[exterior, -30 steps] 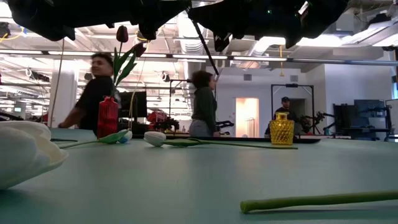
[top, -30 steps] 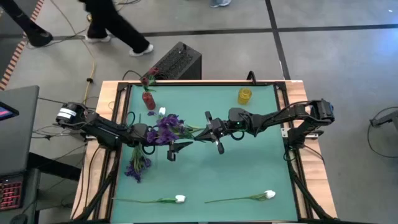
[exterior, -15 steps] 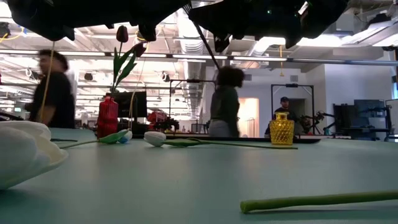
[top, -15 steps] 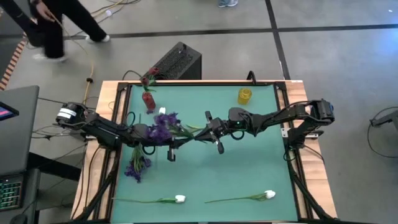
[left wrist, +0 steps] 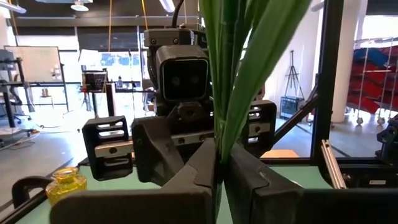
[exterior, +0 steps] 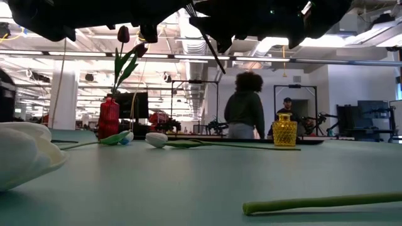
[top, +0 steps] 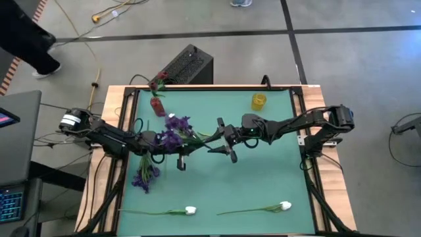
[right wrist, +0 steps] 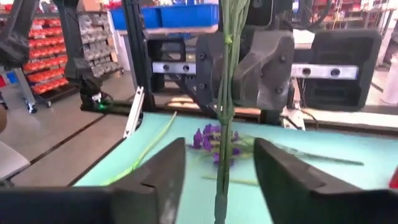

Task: Sort flowers into vase by color
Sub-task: Put the top violet flowers into the red vase

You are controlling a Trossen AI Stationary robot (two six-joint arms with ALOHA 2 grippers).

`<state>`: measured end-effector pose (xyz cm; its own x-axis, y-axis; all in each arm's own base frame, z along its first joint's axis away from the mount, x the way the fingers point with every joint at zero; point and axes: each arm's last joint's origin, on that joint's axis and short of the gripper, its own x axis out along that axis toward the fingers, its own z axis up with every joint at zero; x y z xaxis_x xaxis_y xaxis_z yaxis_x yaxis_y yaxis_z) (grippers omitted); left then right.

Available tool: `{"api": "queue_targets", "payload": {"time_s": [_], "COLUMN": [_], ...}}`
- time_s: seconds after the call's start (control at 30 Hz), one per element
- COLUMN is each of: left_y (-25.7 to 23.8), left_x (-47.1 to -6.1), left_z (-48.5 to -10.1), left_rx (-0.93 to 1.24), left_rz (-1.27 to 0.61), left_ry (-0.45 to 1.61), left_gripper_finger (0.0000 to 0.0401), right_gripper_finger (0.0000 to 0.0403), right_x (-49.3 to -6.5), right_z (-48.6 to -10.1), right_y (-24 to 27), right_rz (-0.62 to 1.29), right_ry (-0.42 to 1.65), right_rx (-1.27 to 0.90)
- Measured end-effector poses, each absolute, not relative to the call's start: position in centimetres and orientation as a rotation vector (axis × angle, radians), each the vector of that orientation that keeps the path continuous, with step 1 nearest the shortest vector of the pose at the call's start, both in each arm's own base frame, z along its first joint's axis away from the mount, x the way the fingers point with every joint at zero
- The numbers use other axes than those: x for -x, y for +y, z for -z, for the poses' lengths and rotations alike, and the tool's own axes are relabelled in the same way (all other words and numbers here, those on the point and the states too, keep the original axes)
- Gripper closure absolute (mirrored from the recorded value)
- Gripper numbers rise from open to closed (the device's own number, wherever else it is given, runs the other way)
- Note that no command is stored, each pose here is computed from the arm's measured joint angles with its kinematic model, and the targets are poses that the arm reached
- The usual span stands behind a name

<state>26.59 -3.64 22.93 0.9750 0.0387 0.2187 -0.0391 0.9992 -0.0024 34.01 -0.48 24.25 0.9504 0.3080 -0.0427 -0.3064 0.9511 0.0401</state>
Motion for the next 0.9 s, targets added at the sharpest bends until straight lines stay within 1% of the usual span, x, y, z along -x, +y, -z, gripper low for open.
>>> {"api": "queue_targets", "payload": {"time_s": [0.07,0.13,0.23,0.37,0.5,0.6,0.73,0.9], "left_y": [-3.6,-3.5,-3.1,-2.5,-1.5,-0.7,0.1,0.9], "left_x": [-26.4,-26.0,-24.8,-22.1,-18.3,-15.4,-11.8,-8.7], "left_z": [-23.1,-23.6,-24.8,-27.4,-29.7,-30.8,-31.3,-30.7], "left_rx": [-0.002,-0.015,-0.024,-0.043,-0.009,0.061,0.152,0.183], "left_rz": [-0.049,-0.073,-0.118,-0.194,-0.349,-0.456,-0.577,-0.726], "left_ry": [-0.214,-0.198,-0.175,-0.186,-0.213,-0.237,-0.253,-0.217], "left_gripper_finger": [0.0399,0.04,0.04,0.0401,0.0401,0.0401,0.0401,0.0401], "right_gripper_finger": [0.016,0.0139,0.0124,0.012,0.012,0.012,0.012,0.012], "right_x": [-33.6,-32.9,-31.7,-30.5,-30.3,-30.6,-30.9,-31.1], "right_z": [-24.5,-25.0,-25.7,-26.1,-25.8,-25.5,-25.0,-24.8], "right_y": [-0.6,-1.0,-1.7,-2.8,-3.4,-3.4,-3.5,-3.6], "right_rz": [-0.308,-0.3,-0.276,-0.234,-0.212,-0.213,-0.201,-0.198], "right_ry": [0.076,0.112,0.181,0.257,0.29,0.292,0.303,0.305], "right_rx": [-0.014,0.023,0.018,-0.038,-0.059,-0.059,-0.046,-0.043]}}
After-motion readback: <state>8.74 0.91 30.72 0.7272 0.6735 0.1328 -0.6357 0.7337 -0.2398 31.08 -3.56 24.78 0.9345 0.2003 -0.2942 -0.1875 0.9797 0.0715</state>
